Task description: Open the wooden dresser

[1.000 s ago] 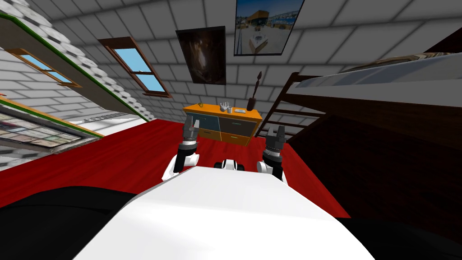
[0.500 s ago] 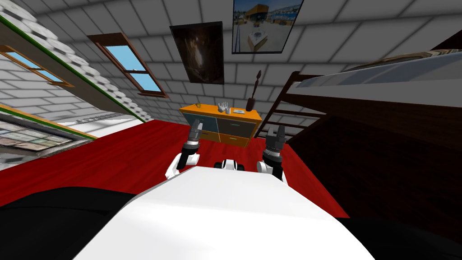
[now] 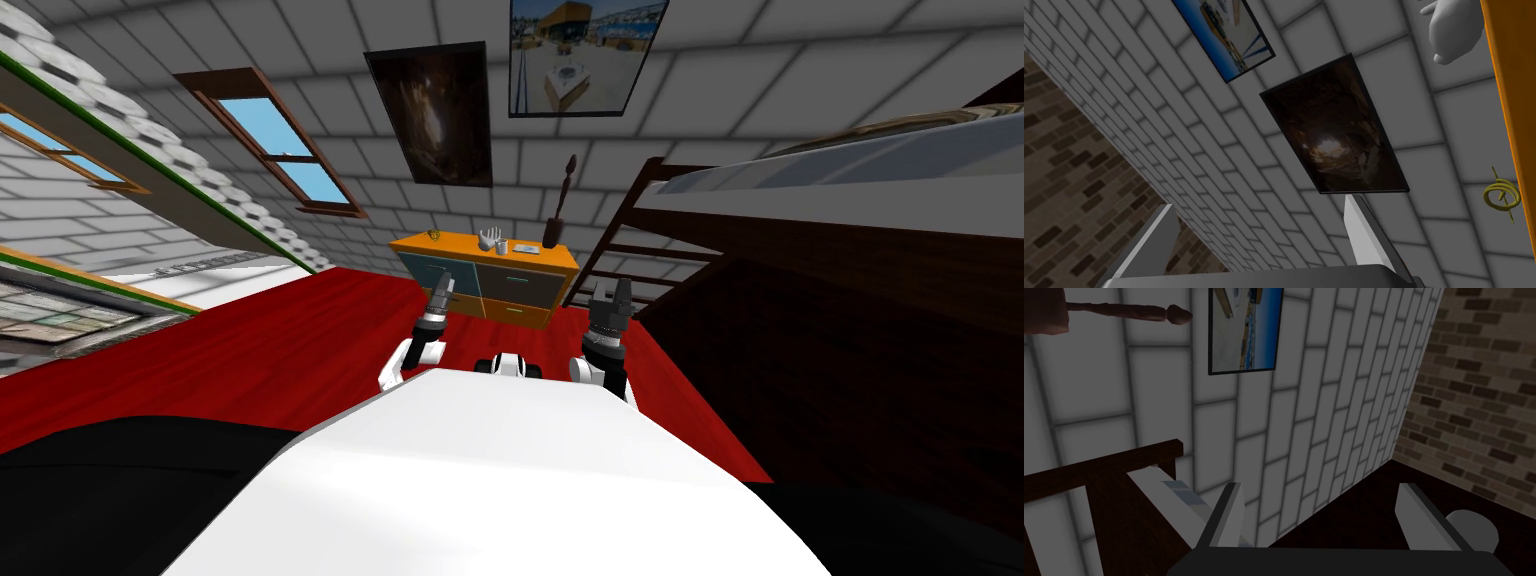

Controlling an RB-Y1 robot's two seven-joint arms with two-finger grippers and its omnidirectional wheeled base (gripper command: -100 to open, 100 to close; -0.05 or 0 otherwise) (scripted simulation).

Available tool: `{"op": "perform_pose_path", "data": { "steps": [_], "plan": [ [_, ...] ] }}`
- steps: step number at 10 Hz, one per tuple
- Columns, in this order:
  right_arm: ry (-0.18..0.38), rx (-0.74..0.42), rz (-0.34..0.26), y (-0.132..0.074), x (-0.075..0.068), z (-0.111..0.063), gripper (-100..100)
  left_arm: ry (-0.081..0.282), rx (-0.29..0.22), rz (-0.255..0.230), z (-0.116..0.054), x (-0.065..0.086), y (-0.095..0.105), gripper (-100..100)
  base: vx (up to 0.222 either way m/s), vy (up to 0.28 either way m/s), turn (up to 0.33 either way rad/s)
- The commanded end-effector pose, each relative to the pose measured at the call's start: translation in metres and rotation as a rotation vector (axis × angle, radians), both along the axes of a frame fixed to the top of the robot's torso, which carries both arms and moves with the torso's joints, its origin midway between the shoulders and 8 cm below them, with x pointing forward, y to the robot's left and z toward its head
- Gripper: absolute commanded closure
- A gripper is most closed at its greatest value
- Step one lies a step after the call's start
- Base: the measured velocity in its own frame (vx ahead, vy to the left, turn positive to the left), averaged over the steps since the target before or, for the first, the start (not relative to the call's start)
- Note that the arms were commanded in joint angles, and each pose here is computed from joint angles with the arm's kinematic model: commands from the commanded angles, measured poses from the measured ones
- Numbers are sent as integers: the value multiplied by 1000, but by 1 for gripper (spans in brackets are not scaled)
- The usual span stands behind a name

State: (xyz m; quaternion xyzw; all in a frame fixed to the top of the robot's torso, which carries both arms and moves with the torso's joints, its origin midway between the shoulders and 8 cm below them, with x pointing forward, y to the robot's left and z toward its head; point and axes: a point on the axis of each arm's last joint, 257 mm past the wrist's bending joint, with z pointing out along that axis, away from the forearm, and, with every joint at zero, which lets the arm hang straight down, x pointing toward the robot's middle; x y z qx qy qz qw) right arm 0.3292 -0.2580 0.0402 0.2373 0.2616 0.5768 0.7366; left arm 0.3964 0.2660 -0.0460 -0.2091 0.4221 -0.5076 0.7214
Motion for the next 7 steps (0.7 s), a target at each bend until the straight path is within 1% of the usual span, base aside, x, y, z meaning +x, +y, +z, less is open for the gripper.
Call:
{"op": "perform_pose_path", "data": {
  "steps": [1,2,3,4,5,7],
  "plan": [
    [0,0,0,0,0,0,0,42,14,8,-23,11,2,-100,70,-42,-10],
    [0,0,0,0,0,0,0,46,14,9,-25,11,3,-100,52,-30,-11],
    [0,0,0,0,0,0,0,67,21,12,-37,17,4,-100,66,-34,-16],
    [0,0,0,0,0,0,0,69,21,13,-38,17,4,-100,57,-20,-6],
    [0,0,0,0,0,0,0,90,29,17,-50,22,4,-100,68,-24,-15],
    [0,0,0,0,0,0,0,124,43,22,-71,30,4,-100,118,-45,-27]
  ]
}}
